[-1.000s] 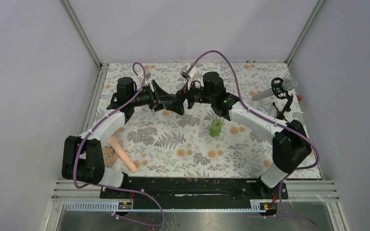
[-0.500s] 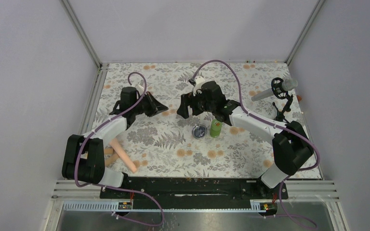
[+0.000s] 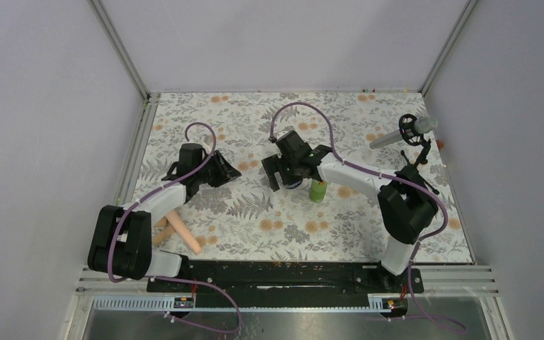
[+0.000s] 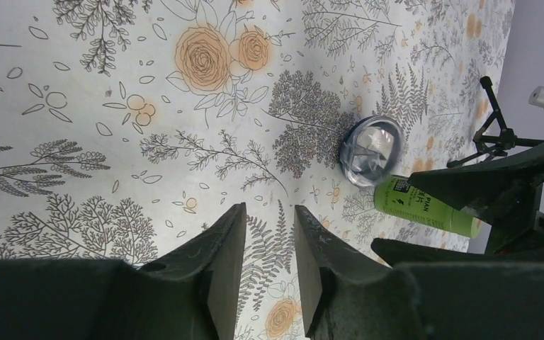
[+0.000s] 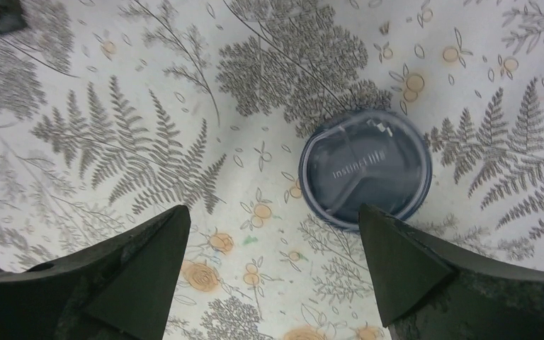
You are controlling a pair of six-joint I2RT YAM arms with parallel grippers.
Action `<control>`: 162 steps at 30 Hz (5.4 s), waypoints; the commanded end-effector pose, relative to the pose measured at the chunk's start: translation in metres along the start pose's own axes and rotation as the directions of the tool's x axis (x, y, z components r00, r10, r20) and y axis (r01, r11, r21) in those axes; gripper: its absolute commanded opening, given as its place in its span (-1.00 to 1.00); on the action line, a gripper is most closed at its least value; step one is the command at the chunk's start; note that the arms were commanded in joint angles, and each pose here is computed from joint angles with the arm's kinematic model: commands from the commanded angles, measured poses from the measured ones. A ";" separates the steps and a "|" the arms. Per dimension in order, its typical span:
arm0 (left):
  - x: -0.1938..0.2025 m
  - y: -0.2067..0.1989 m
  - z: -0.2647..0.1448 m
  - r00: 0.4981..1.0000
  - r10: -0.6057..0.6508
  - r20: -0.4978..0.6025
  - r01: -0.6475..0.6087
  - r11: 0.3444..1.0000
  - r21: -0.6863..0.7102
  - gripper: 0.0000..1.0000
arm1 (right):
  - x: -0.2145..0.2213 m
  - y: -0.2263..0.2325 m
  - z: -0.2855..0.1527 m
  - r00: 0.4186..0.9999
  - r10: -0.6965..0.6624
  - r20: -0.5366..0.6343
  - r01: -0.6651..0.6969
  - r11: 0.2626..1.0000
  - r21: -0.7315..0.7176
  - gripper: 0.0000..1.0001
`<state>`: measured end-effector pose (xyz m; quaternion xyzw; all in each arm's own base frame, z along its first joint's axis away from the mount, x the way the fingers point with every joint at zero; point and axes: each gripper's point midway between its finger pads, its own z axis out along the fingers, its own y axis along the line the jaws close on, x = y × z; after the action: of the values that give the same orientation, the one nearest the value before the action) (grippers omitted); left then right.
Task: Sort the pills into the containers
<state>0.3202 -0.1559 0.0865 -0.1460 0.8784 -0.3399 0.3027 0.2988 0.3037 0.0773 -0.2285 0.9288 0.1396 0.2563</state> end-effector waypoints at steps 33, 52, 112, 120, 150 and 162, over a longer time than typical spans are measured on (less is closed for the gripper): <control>-0.001 0.009 0.000 0.999 0.047 0.026 -0.047 0.998 -0.031 -0.36 | -0.003 -0.136 0.029 0.939 0.312 -0.143 -0.198 0.834 0.516 0.29; -0.005 0.010 0.006 0.998 0.050 0.034 -0.049 0.998 -0.036 -0.36 | 0.009 -0.099 0.013 0.890 0.411 -0.197 -0.325 0.875 0.359 0.70; 0.006 0.019 -0.014 0.996 0.024 0.087 -0.019 0.998 -0.059 -0.32 | -0.003 -0.033 0.026 0.935 0.244 -0.258 -0.217 0.968 0.129 0.82; 0.014 0.013 -0.016 0.993 0.046 0.111 -0.042 0.998 -0.037 -0.09 | 0.016 -0.024 0.029 0.917 0.230 -0.325 -0.209 0.973 0.098 0.83; 0.023 -0.037 -0.040 0.907 0.236 0.348 -0.299 0.944 0.139 0.98 | 0.020 -0.053 0.058 0.956 0.168 -0.241 -0.096 0.954 0.285 0.88; 0.045 -0.031 -0.041 0.910 0.220 0.352 -0.301 0.934 0.195 0.98 | 0.018 -0.041 0.056 0.965 0.075 -0.251 -0.027 0.982 0.189 0.87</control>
<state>0.2579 -0.1768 0.0937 -0.0446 0.8077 -0.3566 0.4673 0.3347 0.2781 0.0088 -0.1726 0.9734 0.0189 0.1497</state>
